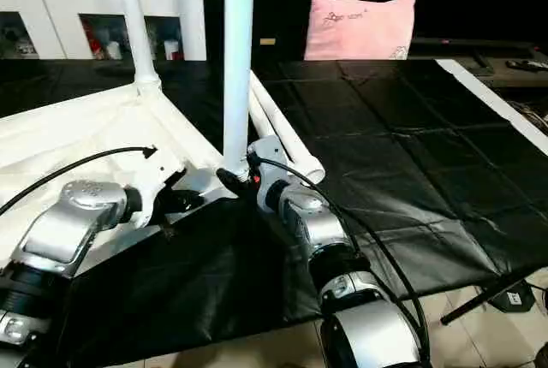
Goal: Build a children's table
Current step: Rotate leg to tighten
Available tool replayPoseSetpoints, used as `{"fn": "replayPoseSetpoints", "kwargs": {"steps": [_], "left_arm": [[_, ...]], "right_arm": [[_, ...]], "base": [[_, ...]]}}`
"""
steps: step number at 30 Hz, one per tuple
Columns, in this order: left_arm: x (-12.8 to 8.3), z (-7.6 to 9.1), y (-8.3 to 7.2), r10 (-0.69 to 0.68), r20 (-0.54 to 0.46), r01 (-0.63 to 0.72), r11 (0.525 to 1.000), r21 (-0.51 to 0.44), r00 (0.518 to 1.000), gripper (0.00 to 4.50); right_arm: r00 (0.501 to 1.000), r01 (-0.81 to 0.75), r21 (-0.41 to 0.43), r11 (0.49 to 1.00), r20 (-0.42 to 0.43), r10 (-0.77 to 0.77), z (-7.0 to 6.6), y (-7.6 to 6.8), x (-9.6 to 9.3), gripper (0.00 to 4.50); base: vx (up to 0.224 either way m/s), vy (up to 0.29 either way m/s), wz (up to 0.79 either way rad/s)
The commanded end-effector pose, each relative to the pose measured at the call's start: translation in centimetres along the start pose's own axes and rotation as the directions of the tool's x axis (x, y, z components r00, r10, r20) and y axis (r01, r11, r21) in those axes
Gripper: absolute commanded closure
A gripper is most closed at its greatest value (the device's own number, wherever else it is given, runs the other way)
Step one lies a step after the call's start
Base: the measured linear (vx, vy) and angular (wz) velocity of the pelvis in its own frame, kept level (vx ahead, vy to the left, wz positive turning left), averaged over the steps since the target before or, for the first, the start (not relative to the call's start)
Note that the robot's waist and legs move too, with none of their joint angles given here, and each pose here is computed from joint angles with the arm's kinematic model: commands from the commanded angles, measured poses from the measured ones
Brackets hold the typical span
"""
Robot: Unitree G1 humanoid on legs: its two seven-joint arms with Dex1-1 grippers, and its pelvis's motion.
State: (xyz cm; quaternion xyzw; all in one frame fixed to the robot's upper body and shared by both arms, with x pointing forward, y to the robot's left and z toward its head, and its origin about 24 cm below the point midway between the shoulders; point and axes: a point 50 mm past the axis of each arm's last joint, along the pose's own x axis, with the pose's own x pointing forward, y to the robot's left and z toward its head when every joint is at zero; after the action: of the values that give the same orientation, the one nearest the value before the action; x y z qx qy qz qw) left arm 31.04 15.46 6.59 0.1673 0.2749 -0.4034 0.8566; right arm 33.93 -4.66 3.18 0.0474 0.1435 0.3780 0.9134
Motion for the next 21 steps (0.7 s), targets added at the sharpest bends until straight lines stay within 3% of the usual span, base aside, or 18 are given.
{"fn": "replayPoseSetpoints", "kwargs": {"steps": [1, 7, 12, 15, 21], "left_arm": [[0.3, 2.3, -0.1, 0.006, 0.055, -0.011, 0.995, 0.099, 0.998, 4.5], [-0.4, 1.6, 0.5, -0.049, 0.02, 0.045, 0.984, 0.17, 0.999, 4.5], [-1.4, 0.4, 0.9, -0.142, -0.036, 0.147, 0.966, 0.212, 0.989, 4.5], [-2.2, -0.1, 1.0, -0.233, -0.079, 0.246, 0.922, 0.298, 0.969, 4.5], [-3.1, -0.6, 0.6, -0.37, -0.149, 0.398, 0.841, 0.366, 0.917, 4.5]], "right_arm": [[0.989, -0.136, 0.003, 0.991, -0.06, 0.136, -1.5, 2.2, 0.6, 0.7], [0.985, -0.17, -0.015, 0.985, -0.007, 0.17, -0.9, 0.0, -1.4, 0.17], [0.953, -0.302, -0.14, 0.943, -0.023, 0.302, -0.1, -1.8, -4.1, 0.05], [0.916, -0.399, -0.194, 0.896, -0.046, 0.398, 1.0, -2.8, -5.7, 0.05], [0.851, -0.525, -0.248, 0.814, -0.125, 0.51, 1.3, -2.7, -6.7, 0.05]], "base": [[0.0, 0.0, 0.0], [0.0, 0.0, 0.0], [0.0, 0.0, 0.0], [0.0, 0.0, 0.0], [0.0, 0.0, 0.0]]}}
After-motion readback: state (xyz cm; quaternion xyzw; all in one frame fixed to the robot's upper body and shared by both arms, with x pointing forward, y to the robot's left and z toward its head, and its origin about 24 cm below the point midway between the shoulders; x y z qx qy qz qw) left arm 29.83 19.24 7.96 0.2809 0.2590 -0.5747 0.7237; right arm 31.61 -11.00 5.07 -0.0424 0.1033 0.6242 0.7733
